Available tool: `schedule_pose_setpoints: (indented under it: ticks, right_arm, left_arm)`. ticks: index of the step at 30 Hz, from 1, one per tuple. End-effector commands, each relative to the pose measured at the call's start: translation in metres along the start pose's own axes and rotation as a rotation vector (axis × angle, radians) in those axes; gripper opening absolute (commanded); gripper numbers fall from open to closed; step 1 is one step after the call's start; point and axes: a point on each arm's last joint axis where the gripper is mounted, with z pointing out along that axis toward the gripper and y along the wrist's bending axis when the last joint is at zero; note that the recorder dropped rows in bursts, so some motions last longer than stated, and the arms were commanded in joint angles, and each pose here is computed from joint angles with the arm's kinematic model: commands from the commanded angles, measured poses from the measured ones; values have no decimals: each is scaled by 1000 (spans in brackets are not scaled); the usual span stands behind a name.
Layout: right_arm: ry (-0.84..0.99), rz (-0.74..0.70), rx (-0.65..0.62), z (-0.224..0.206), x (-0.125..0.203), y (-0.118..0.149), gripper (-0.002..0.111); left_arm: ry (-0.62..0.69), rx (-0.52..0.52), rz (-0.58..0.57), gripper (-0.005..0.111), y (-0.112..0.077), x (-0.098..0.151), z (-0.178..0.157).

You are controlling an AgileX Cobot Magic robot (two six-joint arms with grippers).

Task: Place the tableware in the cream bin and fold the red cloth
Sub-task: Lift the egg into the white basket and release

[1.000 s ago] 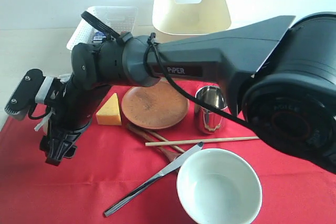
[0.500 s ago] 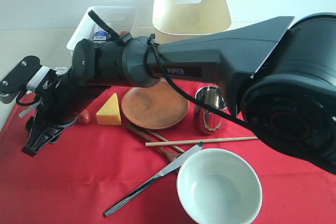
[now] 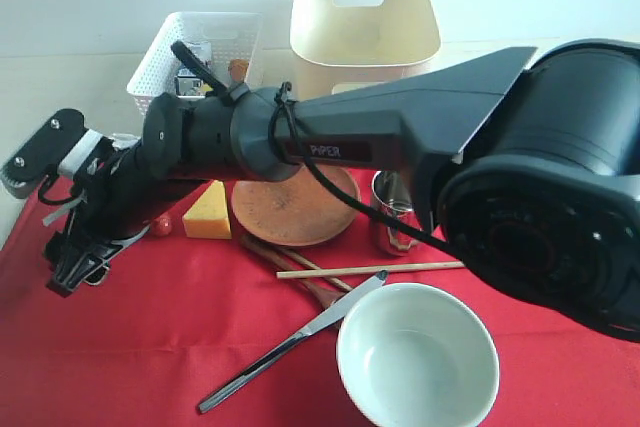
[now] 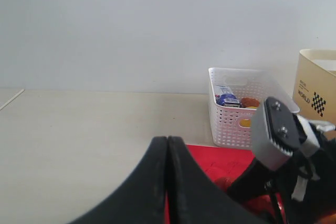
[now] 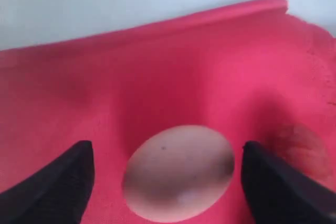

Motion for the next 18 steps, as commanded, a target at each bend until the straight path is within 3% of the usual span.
schedule_pose_setpoints:
  ticks: [1, 12, 18]
  right_arm:
    - [20, -31, -3, 13, 11, -1, 69]
    - [20, -36, 4, 14, 12, -1, 26]
    - [12, -43, -9, 5, 4, 1, 10]
  left_arm:
    - [-10, -1, -2, 1, 0, -1, 0]
    - [-10, -1, -4, 1, 0, -1, 0]
    - [-10, -1, -2, 1, 0, -1, 0]
